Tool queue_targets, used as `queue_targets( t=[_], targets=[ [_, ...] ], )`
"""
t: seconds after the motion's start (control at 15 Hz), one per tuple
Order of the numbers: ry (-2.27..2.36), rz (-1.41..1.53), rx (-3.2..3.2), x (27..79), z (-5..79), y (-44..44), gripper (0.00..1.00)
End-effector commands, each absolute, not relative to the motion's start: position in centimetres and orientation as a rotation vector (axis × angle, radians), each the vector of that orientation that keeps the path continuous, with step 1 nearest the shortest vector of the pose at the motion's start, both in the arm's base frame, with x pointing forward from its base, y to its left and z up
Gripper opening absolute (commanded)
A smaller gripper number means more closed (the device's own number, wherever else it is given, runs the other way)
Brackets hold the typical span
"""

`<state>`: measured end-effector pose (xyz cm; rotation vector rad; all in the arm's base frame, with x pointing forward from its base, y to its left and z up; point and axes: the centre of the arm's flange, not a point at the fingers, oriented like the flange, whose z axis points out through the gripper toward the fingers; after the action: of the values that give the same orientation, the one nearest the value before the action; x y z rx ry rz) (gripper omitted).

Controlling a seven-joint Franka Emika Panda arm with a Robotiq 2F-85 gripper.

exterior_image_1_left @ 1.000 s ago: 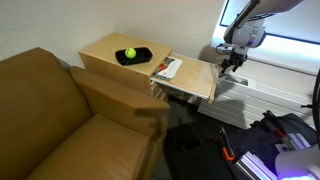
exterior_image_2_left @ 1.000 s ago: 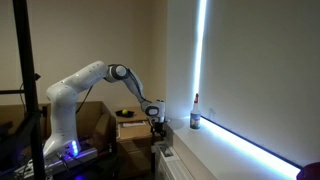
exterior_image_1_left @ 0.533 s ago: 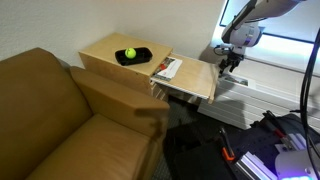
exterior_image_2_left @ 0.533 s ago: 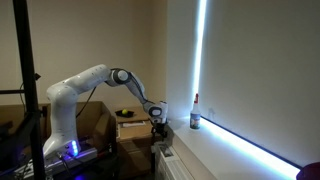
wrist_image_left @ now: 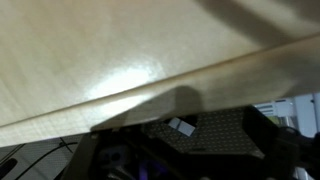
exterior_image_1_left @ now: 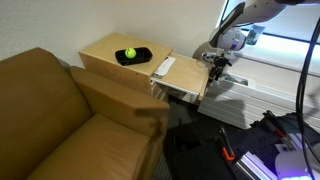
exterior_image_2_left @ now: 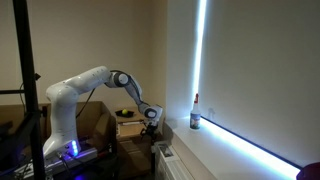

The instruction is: Put the green ball on the black dish and then close the sliding drawer

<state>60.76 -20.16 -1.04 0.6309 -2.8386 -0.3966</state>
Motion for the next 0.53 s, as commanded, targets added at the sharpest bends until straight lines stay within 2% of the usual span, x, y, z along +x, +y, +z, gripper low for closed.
queue_targets(
  t=[0.0, 0.27, 0.47],
  targets=[
    [-2.803, -0.368, 0.857, 60.4, 0.3, -18.7, 1.0],
    [-2.816, -0.339, 1.13, 59.5, 2.8, -17.3, 1.0],
    [-2.899, -0.174, 1.276, 57.6, 5.0, -16.9, 1.0]
  ],
)
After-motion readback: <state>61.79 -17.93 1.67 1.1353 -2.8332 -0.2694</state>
